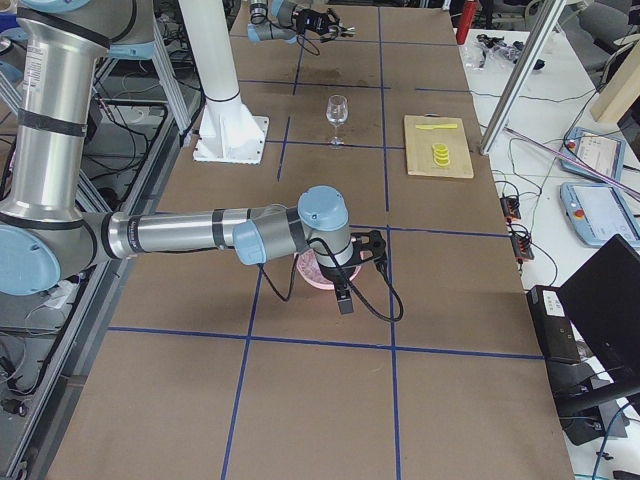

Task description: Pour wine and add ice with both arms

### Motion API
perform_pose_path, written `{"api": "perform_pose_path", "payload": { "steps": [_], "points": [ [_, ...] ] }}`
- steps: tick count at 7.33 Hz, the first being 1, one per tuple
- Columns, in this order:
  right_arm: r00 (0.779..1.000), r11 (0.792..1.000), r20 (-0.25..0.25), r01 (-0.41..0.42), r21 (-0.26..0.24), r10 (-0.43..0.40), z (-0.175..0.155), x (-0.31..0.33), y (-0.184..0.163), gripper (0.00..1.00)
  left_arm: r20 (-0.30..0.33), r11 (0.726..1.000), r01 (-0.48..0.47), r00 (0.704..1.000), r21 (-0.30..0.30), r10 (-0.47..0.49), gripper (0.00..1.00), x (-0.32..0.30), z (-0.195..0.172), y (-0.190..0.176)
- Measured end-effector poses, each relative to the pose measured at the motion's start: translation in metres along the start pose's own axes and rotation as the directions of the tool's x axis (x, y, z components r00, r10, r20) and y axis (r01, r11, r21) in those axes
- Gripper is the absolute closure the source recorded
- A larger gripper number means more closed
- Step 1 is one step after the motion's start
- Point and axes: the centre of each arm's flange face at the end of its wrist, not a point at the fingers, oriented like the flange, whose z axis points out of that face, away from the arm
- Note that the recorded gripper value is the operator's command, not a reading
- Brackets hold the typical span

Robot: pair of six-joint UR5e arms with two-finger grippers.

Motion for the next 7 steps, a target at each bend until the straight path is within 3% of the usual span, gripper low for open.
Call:
{"api": "perform_pose_path", "payload": {
  "steps": [1,2,3,5,7],
  "points": [
    [1.000,1.000,0.000,-0.001,0.001,0.001,-0.001,0.001,0.000,0.00,-0.046,0.994,0.107,0.993,0.024,-0.106,1.00,0.006,-0.009,0.020],
    [1.000,1.000,-0.001,-0.002,0.003,0.002,-0.001,0.001,0.001,0.00,-0.096,0.971,0.235,0.968,0.043,-0.230,1.00,0.014,-0.017,0.037],
    [1.000,1.000,-0.002,-0.003,0.005,0.003,-0.002,0.002,0.001,0.00,-0.152,0.930,0.365,0.922,0.049,-0.355,1.00,0.021,-0.022,0.047],
    [1.000,1.000,-0.004,-0.003,0.010,0.003,-0.004,0.002,0.000,0.00,-0.249,0.801,0.599,0.775,-0.004,-0.581,1.00,0.035,-0.028,0.058],
    [1.000,1.000,-0.004,-0.002,0.013,0.003,-0.006,0.002,0.000,0.00,-0.262,0.700,0.710,0.663,-0.078,-0.701,1.00,0.046,-0.032,0.074]
  ]
}}
